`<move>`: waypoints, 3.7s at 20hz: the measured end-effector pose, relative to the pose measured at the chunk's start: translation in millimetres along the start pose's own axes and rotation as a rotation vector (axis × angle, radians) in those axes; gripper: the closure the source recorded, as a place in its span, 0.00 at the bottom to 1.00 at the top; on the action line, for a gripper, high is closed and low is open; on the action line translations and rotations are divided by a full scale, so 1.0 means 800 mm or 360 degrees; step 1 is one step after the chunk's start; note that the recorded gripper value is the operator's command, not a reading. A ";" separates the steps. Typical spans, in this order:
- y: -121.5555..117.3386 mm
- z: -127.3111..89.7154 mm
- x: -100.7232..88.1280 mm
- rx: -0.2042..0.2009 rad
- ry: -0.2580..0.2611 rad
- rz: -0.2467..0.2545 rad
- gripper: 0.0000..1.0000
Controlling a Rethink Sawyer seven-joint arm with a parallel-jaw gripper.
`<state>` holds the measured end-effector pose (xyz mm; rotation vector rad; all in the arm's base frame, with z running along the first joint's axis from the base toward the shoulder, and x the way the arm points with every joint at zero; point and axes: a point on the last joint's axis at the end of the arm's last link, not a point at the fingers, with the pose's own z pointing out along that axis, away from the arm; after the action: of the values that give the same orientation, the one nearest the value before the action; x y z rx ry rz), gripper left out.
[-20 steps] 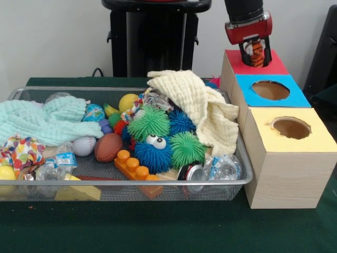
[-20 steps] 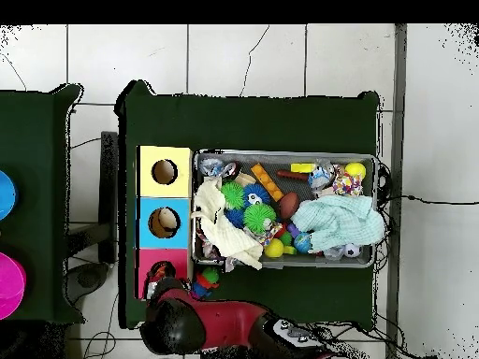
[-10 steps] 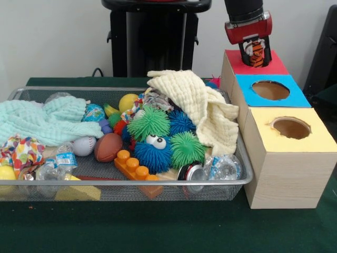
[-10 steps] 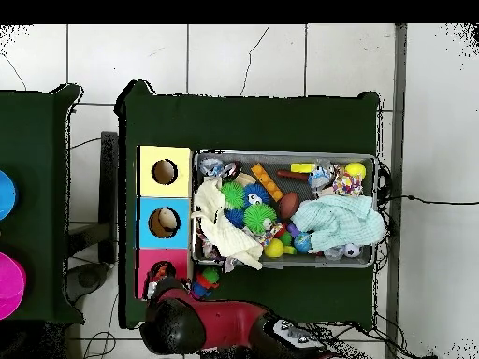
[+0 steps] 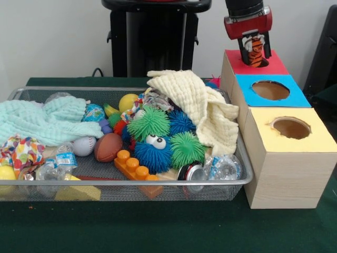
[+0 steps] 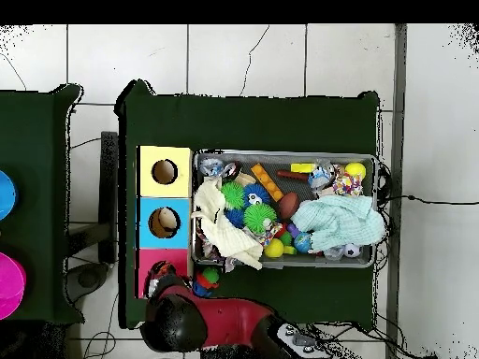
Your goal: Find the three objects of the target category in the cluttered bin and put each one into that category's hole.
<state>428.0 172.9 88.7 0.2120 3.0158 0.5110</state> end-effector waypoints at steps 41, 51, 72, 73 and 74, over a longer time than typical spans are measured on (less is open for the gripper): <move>0.016 -0.007 -0.014 0.0001 0.0023 0.0079 0.00; 0.016 -0.003 -0.003 0.0069 0.0026 0.0079 0.00; 0.014 0.002 0.009 0.0153 0.0028 0.0070 0.00; 0.015 0.002 0.009 0.0157 0.0027 0.0072 0.00; 0.015 0.002 0.009 0.0159 0.0026 0.0072 0.00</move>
<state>422.4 185.6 90.8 0.2843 3.0620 0.3671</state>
